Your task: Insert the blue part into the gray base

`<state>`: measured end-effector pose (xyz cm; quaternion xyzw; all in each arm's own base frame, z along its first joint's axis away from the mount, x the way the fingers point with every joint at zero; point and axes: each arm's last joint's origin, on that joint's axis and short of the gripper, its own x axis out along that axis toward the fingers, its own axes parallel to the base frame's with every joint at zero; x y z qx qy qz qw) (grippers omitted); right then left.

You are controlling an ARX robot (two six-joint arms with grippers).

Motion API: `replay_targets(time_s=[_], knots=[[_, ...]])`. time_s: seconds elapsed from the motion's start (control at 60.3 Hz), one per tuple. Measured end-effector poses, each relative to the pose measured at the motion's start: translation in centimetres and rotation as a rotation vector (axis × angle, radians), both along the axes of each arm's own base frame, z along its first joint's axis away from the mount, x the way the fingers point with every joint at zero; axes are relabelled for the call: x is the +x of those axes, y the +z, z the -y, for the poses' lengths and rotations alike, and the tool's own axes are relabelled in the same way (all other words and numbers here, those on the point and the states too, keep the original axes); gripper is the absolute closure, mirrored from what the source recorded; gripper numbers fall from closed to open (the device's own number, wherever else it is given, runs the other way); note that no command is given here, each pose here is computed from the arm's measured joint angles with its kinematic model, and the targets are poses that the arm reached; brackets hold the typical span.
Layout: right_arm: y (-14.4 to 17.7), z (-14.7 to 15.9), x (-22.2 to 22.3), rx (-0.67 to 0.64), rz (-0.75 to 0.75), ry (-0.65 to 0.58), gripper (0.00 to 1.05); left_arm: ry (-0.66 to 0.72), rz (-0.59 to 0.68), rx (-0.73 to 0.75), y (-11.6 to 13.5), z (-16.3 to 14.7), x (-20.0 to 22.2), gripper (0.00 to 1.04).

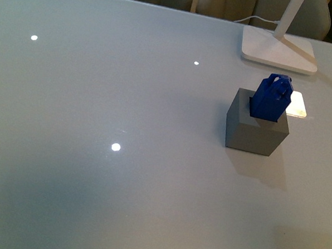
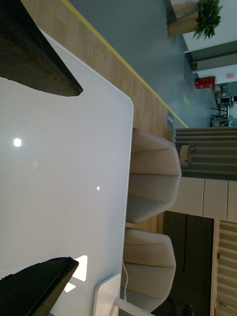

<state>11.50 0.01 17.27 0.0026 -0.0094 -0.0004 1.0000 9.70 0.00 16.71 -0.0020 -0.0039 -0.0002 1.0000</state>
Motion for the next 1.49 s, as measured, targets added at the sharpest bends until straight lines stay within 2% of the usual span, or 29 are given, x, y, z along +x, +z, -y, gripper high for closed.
replay_targets(time_s=[0.448,0.697,0.813,0.929,1.095,1.227,1.493], knots=[[-0.5,0.0,-1.3,0.0,-0.034,0.0,1.03,0.0,0.0,0.0,0.0,0.0,0.0,0.07],[-0.3,0.0,-1.8,-0.001,-0.006,0.0,1.02,0.0,0.0,0.0,0.0,0.0,0.0,0.07],[-0.3,0.0,-1.8,-0.002,-0.006,0.0,0.84,0.0,0.0,0.0,0.0,0.0,0.0,0.07],[-0.3,0.0,-1.8,-0.002,-0.006,0.0,0.59,0.0,0.0,0.0,0.0,0.0,0.0,0.07],[-0.3,0.0,-1.8,-0.002,-0.005,0.0,0.29,0.0,0.0,0.0,0.0,0.0,0.0,0.07],[-0.3,0.0,-1.8,-0.002,-0.005,0.0,0.08,0.0,0.0,0.0,0.0,0.0,0.0,0.07],[-0.3,0.0,-1.8,-0.002,-0.005,0.0,0.09,0.0,0.0,0.0,0.0,0.0,0.0,0.07]])
